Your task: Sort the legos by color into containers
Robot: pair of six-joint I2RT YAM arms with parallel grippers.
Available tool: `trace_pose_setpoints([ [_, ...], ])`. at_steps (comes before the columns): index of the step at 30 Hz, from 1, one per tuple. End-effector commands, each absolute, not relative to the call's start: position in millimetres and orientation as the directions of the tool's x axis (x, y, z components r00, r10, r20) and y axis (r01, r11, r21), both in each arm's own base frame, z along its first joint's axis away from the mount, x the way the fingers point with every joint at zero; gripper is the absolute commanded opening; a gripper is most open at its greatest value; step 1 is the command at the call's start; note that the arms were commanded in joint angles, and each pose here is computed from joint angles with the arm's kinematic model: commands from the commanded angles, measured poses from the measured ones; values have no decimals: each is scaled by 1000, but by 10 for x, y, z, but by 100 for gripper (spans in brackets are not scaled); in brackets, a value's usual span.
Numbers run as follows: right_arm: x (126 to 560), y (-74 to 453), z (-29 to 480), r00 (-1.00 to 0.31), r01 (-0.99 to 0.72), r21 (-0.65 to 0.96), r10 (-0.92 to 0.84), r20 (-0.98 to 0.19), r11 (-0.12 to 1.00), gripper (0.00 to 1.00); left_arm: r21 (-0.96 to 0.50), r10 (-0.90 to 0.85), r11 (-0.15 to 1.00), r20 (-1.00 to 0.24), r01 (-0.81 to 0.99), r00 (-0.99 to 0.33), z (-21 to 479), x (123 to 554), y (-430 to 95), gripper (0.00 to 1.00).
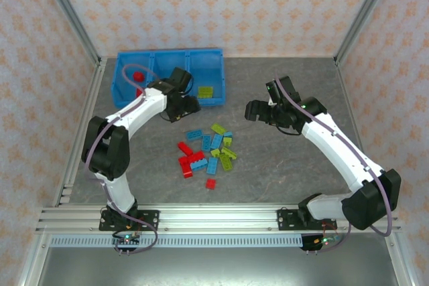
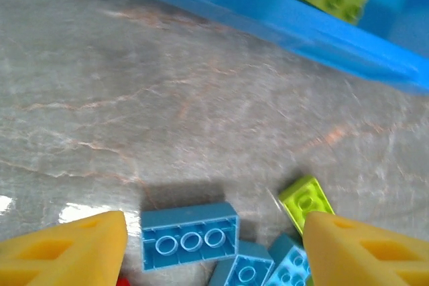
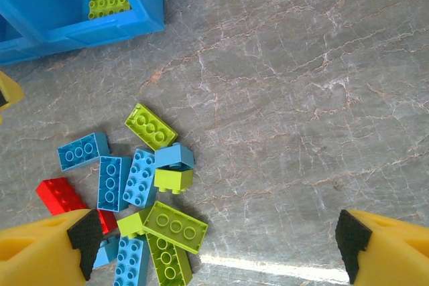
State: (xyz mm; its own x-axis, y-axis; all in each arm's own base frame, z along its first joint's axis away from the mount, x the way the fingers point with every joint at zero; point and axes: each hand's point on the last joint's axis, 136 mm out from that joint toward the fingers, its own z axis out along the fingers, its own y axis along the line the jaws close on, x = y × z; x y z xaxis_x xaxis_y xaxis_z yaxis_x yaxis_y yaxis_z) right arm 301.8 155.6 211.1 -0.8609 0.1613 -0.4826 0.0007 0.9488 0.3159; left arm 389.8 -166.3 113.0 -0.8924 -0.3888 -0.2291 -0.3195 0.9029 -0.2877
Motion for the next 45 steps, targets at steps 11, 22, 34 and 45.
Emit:
trace_pose_setpoints([
  [11,3005,1481,2144,-848,10,300,167,-503,954,92,76,-126,988,-93,-134,-988,539,3499,-1555,90],
  [22,2992,1477,2144,-851,10,300,166,-499,954,92,-32,-242,970,-27,-241,-970,271,3432,-1766,92],
  [34,2989,1494,2160,-850,8,311,170,-498,950,92,-6,-307,952,-25,-307,-951,177,3407,-1716,62],
  [45,2963,1473,2201,-843,9,317,178,-508,948,92,-135,-405,914,-370,-383,-836,1690,4139,-1167,50],
])
